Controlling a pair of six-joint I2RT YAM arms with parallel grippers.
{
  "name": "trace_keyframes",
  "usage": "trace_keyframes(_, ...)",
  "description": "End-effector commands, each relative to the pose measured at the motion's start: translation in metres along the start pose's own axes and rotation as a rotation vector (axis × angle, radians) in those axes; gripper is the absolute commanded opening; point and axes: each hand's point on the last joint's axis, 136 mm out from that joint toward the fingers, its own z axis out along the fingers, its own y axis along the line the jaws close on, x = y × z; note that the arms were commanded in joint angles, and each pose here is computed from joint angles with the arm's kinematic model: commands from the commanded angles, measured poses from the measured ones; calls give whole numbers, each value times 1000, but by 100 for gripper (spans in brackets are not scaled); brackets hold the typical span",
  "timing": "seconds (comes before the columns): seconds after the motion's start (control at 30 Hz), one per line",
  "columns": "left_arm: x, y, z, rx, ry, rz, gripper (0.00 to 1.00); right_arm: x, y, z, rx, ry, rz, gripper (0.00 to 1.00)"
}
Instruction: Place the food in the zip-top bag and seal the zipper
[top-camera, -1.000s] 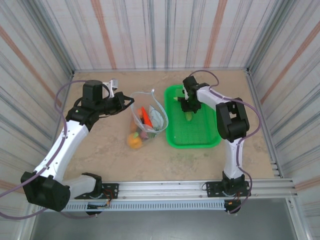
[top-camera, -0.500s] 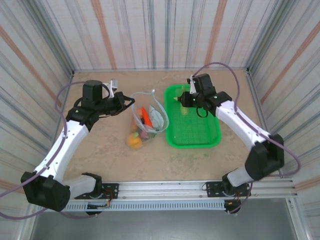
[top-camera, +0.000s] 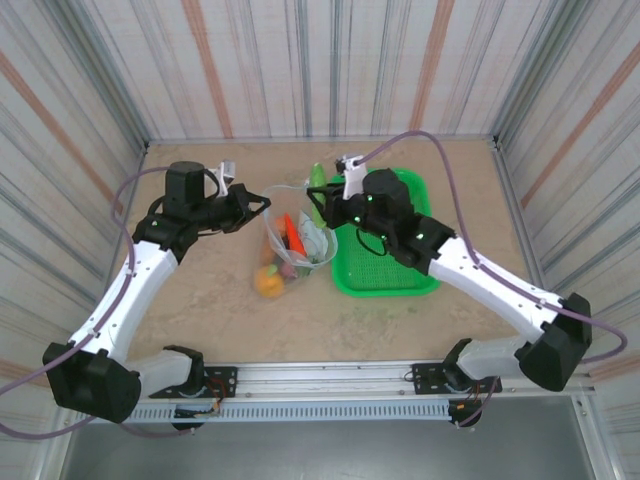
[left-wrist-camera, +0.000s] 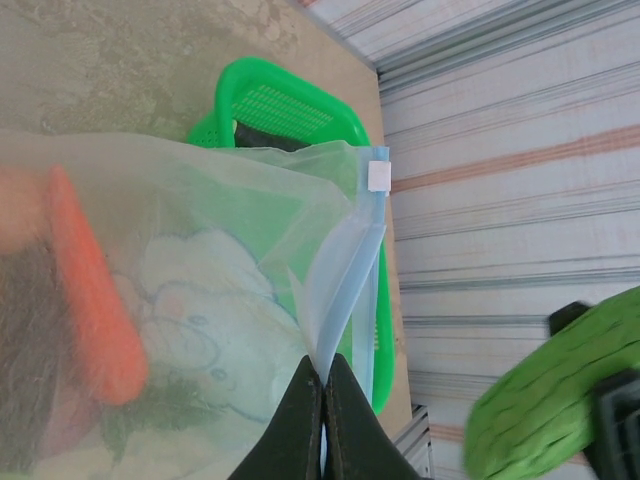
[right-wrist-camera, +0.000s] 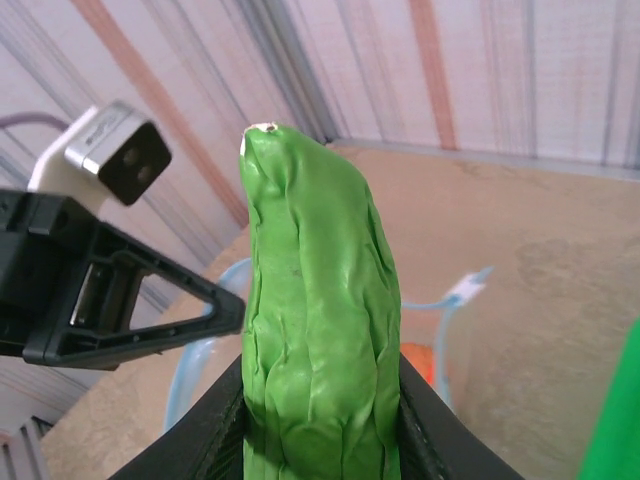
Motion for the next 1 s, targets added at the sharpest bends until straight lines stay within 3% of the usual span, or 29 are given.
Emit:
trace_keyframes(0.0,-3,-12,-8,37,-7,-6,0,10,18,22,-17,-63,-62,28)
trace_keyframes(0.13,-3,-15,-9,49,-3,-13,0,35,26,45,-29,-18,-80,34)
trace_keyframes(0.47,-5,-25,-16,103,-12,-47,0,85,6,73,49,70,-72,35)
trace_keyframes(0.63,-7,-27,-19,92,-21,-40,0,98,-3,82,101,183,-76,67)
trace_keyframes(0.73,-6,-25,-19,86,-24,-42,0,93,-4,78,99,168,-64,70)
trace_keyframes(0.97,-6,-16,-22,40,-43,-18,0,71,-1,61,45,174,-14,66)
